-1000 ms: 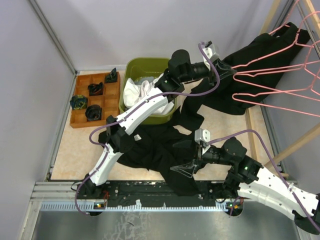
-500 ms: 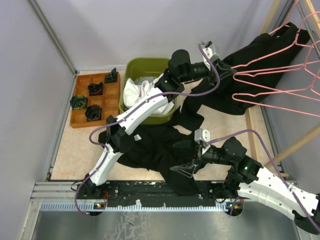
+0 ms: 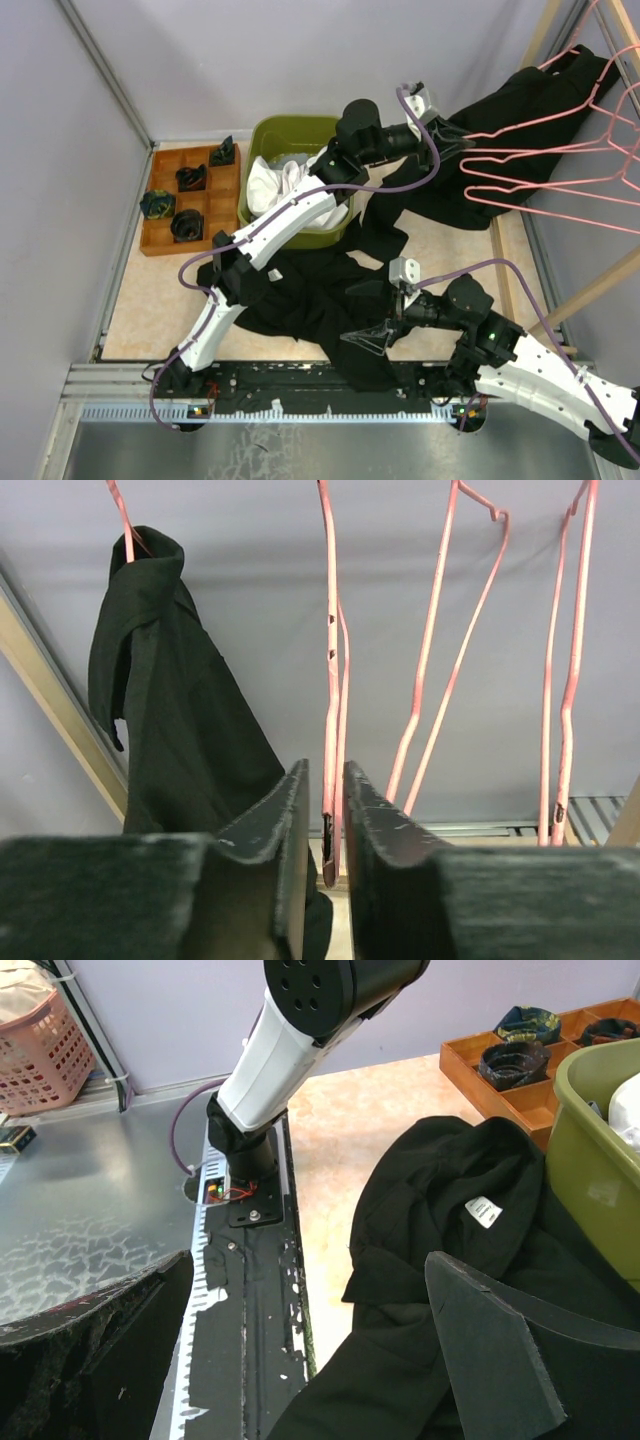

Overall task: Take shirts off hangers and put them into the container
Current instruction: Place the hanger at the clothesline, then pick up the shirt from the center of the board, then place the shirt in the bin.

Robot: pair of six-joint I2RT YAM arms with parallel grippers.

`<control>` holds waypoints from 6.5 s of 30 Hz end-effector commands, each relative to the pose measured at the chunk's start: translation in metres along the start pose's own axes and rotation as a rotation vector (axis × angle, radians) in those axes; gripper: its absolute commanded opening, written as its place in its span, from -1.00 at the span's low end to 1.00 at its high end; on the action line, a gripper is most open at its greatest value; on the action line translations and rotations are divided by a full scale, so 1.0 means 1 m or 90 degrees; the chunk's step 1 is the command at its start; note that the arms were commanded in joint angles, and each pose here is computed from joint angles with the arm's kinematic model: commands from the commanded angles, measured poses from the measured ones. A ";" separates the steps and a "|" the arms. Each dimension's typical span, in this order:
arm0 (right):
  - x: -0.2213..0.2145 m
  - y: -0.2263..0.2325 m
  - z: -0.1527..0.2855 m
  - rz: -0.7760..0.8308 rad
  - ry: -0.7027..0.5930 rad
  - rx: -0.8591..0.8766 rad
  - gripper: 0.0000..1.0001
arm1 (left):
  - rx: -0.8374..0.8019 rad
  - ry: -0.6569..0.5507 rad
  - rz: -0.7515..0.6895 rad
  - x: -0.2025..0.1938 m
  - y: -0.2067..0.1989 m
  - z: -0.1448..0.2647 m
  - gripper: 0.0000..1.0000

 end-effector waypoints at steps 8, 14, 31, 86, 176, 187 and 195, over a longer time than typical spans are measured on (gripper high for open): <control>0.018 0.005 0.002 0.013 -0.041 0.002 0.98 | 0.065 0.001 -0.056 0.039 0.003 0.027 0.53; 0.016 0.004 0.002 0.014 -0.040 0.000 0.98 | 0.096 0.021 -0.055 0.047 0.004 0.052 0.79; 0.017 0.002 0.001 0.009 -0.036 -0.013 0.98 | 0.108 0.083 0.047 0.001 0.021 0.046 0.33; -0.069 -0.092 -0.067 -0.236 0.191 -0.453 0.98 | 0.835 0.541 0.552 -0.111 -0.178 0.444 0.98; 0.161 -0.076 -0.136 0.063 -0.121 -0.522 -1.00 | 1.040 0.379 0.322 -0.009 -0.178 0.507 0.81; 0.289 -0.131 -0.148 0.176 -0.263 -0.652 -1.00 | 1.036 0.386 0.320 -0.010 -0.177 0.506 0.81; 0.261 -0.250 -0.202 0.215 -0.151 -0.801 -1.00 | 1.033 0.393 0.320 -0.012 -0.177 0.505 0.81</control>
Point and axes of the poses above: each gripper's point midway between its finger pads, its own z axis back along the fingers, its own y axis along the line the jaws close on, x = y × z, the point moved 7 cm from there along z, back along the fingers, and after that the axes turned 8 degrees about -z, right-handed, at the moved point
